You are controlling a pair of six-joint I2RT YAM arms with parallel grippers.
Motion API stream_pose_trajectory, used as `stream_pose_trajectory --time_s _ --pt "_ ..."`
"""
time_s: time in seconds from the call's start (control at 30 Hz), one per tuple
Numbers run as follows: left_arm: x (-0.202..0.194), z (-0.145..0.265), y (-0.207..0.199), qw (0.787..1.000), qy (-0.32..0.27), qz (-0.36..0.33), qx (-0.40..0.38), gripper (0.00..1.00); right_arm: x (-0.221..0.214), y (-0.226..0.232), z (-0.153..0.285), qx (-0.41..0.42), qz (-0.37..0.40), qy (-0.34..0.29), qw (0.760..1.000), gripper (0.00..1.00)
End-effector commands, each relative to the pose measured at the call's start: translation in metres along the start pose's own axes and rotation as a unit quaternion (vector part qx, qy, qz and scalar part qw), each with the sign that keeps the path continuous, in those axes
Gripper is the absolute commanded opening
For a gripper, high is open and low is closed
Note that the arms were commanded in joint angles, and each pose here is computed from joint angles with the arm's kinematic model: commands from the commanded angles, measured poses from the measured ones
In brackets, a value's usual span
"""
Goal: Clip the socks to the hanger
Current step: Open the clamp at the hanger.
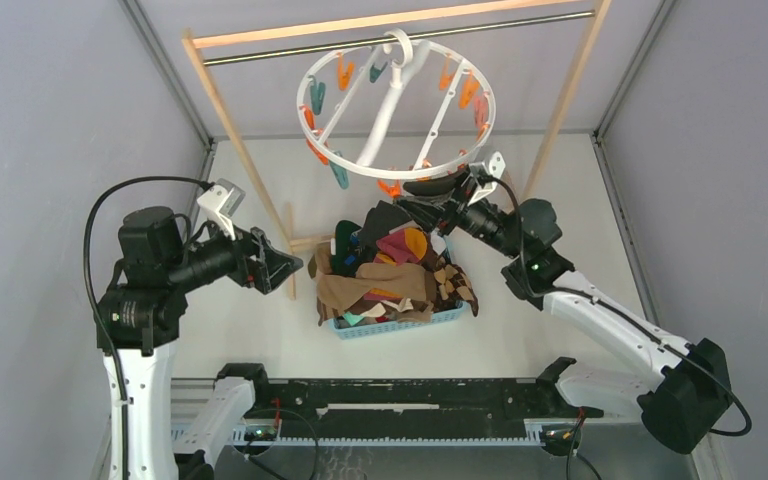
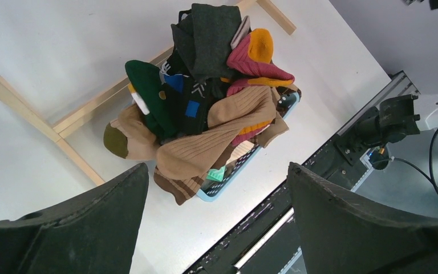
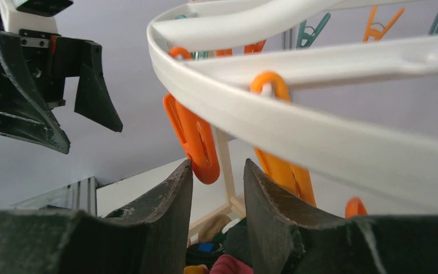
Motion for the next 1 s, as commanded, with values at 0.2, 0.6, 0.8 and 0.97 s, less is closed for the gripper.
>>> stream_pose_trajectory --time_s 0.2,0.6,0.8,0.97 --pt "0.011 0.009 -0.009 0.999 -0.031 -0.023 0.000 0.92 0.002 0.009 0.007 -0.070 0.017 -0.063 0.995 0.40" --pt "0.013 0.011 -0.012 0.999 -0.035 -0.024 -0.003 0.92 -0.006 0.037 -0.004 -0.119 0.001 -0.109 0.987 0.77" --pt "0.014 0.013 -0.014 0.999 -0.034 -0.028 -0.002 0.92 -0.007 0.030 -0.019 -0.157 -0.003 -0.129 0.979 0.78" --pt "0.015 0.011 -0.012 0.999 -0.029 -0.025 -0.003 0.92 -0.007 0.029 -0.038 -0.156 -0.015 -0.139 0.978 0.78"
Point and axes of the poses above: each gripper's point midway between its finger pads, its own z axis back along the fingers, its own y axis along the line the jaws close on, x = y × z, the point moved 9 cm from there along z, back along the fingers, and after that the axes turned 11 degrees about z, right-handed, at the moved point
